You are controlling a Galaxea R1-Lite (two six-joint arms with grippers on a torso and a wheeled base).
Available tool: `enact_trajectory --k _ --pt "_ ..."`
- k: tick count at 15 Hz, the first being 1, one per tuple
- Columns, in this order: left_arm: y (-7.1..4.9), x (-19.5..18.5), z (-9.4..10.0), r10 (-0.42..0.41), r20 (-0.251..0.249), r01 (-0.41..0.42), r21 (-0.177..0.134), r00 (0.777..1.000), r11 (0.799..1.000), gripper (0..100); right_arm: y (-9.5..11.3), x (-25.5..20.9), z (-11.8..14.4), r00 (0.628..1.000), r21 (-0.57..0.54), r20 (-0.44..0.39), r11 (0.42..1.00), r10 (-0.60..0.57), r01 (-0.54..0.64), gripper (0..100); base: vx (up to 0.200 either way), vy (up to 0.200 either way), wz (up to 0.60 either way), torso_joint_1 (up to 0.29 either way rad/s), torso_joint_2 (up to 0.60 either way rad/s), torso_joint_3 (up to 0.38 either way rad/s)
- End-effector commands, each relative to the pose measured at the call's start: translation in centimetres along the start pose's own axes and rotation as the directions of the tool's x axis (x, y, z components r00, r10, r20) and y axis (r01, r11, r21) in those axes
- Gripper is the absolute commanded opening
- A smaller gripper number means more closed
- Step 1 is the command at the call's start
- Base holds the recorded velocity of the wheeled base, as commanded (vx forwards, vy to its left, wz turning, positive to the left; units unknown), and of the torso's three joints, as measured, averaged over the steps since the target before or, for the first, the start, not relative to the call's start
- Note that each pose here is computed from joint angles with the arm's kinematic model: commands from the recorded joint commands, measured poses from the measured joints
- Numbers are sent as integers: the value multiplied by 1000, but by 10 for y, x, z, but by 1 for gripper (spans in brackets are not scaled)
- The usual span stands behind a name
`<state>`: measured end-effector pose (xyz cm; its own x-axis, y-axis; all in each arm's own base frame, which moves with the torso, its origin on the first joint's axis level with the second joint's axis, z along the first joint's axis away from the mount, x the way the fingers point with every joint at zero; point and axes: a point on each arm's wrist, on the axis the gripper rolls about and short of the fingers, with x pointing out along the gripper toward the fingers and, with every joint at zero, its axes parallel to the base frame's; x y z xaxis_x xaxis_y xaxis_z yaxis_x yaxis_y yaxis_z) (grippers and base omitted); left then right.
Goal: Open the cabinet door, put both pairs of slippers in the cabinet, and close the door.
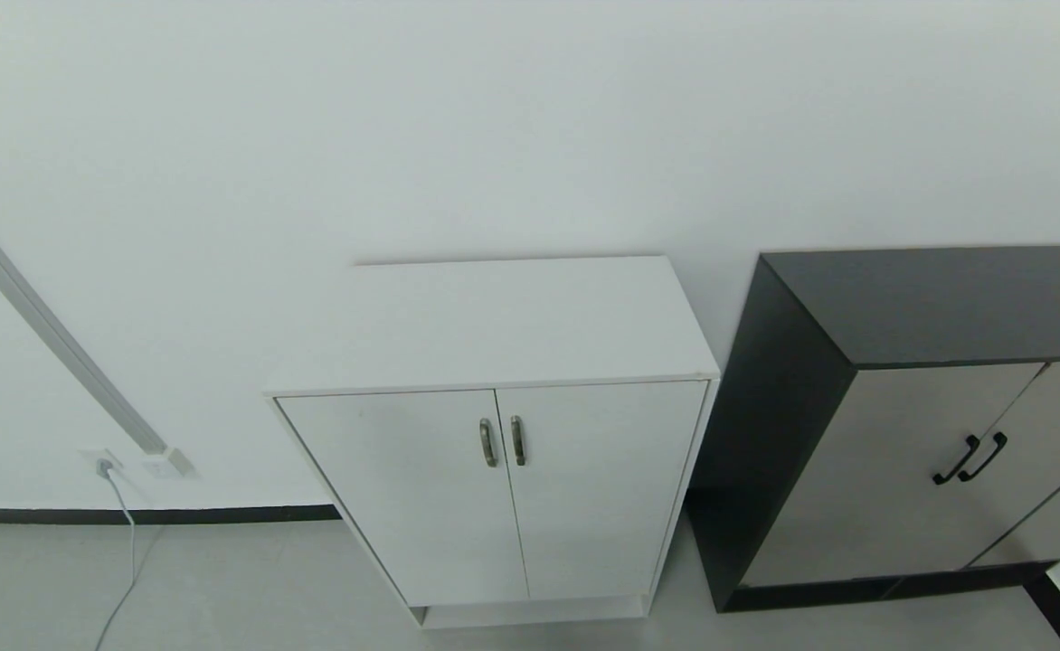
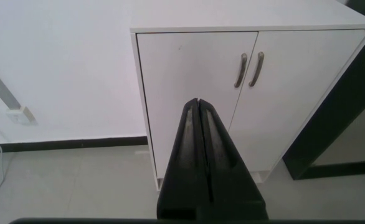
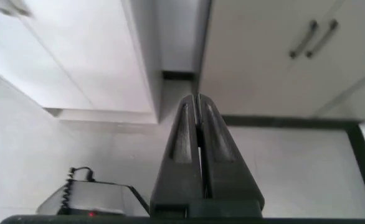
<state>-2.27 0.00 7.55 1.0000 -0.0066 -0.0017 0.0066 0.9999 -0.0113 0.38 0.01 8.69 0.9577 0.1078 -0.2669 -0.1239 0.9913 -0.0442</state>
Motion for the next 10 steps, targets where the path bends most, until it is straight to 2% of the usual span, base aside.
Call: enact_trajectory --k 1,3,10 --pt "0 0 0 -1 0 1 -1 1000 1000 0 1 -5 -4 997 -7 62 999 50 -50 0 0 0 0 0 0 0" --pt "0 0 0 0 0 0 1 1000 1000 0 2 -7 -11 996 -14 44 997 72 -72 0 0 0 0 0 0 0" --pt "0 0 0 0 0 0 -1 1000 1000 0 3 -16 -14 985 13 170 999 -35 33 0 0 0 0 0 0 0"
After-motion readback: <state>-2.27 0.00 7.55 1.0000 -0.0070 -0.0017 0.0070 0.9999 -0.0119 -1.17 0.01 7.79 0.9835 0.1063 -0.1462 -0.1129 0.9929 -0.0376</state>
